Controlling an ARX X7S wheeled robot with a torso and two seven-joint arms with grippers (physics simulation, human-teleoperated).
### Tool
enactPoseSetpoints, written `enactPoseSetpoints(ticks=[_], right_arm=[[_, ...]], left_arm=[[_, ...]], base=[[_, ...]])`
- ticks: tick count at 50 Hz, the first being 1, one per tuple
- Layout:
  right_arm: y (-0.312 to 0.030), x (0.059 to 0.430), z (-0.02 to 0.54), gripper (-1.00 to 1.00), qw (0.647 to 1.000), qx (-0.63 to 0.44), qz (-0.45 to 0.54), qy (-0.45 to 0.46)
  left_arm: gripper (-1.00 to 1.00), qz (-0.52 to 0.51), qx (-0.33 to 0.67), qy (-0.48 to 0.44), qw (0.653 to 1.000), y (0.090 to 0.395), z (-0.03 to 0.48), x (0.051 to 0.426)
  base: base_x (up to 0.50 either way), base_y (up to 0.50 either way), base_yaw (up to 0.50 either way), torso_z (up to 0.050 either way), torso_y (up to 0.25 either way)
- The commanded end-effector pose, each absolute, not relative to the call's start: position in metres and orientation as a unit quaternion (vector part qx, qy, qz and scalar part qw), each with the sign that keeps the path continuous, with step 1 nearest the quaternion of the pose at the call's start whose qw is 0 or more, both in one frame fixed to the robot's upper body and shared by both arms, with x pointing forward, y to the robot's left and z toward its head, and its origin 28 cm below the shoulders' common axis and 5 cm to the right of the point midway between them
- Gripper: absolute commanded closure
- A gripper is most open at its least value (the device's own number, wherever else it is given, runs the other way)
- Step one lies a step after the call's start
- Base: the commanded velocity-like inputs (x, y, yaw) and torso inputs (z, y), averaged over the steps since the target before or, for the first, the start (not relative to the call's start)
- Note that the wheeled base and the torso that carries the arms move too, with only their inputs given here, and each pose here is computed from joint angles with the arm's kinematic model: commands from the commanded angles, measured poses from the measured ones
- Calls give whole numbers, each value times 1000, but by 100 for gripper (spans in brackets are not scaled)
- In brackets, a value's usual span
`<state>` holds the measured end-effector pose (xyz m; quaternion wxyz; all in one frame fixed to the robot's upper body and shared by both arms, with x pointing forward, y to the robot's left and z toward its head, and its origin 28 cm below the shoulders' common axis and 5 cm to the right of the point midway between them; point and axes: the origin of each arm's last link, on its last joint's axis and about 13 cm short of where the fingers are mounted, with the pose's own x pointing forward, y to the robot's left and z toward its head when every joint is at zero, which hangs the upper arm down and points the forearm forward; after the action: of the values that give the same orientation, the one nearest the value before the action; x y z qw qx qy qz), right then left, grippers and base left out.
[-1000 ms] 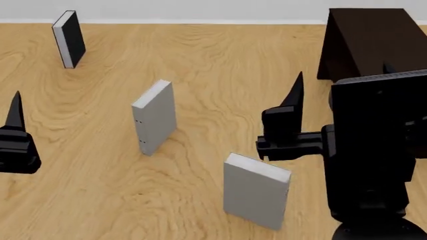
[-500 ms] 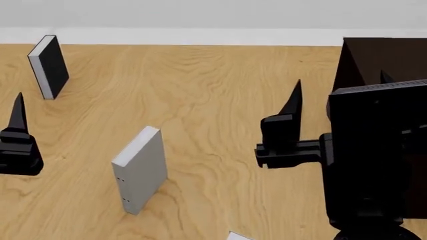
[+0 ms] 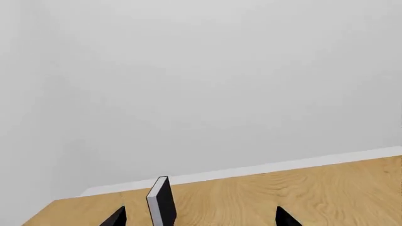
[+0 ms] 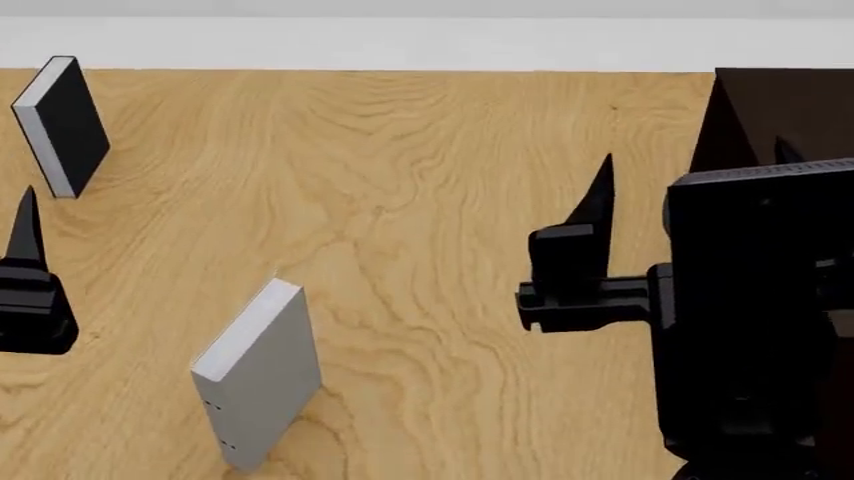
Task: Pick up the book on the right and place it on the cabinet shelf.
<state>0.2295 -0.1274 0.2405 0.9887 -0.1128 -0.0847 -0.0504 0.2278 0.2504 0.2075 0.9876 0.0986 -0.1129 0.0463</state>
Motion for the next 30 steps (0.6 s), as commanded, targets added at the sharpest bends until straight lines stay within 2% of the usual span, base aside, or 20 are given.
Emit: enactPoseSetpoints(ticks=[1, 9, 16, 20, 21, 25, 30], right_arm=[[-127, 228, 242, -100, 989, -112, -49, -85], [-127, 223, 249, -100, 988, -121, -42, -83], [-128, 217, 248, -100, 989, -133, -8, -60], [-141, 213, 262, -100, 981, -144, -111, -68], [-136, 209, 263, -100, 981, -144, -110, -68], [-126, 186, 263, -100, 985, -166, 5, -42], [-127, 175, 266, -100, 984, -176, 3, -34]], left_arm=[[-100, 45, 99, -113, 988, 250, 207, 228], [-100, 45, 99, -114, 987, 250, 208, 228], [-100, 46, 96, -112, 988, 252, 206, 229], [-100, 47, 95, -113, 988, 252, 206, 228], [-100, 47, 95, -113, 988, 252, 206, 228], [-100, 48, 96, -113, 988, 253, 206, 227], [-100, 49, 95, -113, 988, 253, 205, 226]], base=[[0, 0, 0, 0, -250], [-1, 0, 0, 0, -250], [0, 0, 0, 0, -105], [-3, 0, 0, 0, 0], [0, 0, 0, 0, 0], [0, 0, 0, 0, 0], [0, 0, 0, 0, 0]])
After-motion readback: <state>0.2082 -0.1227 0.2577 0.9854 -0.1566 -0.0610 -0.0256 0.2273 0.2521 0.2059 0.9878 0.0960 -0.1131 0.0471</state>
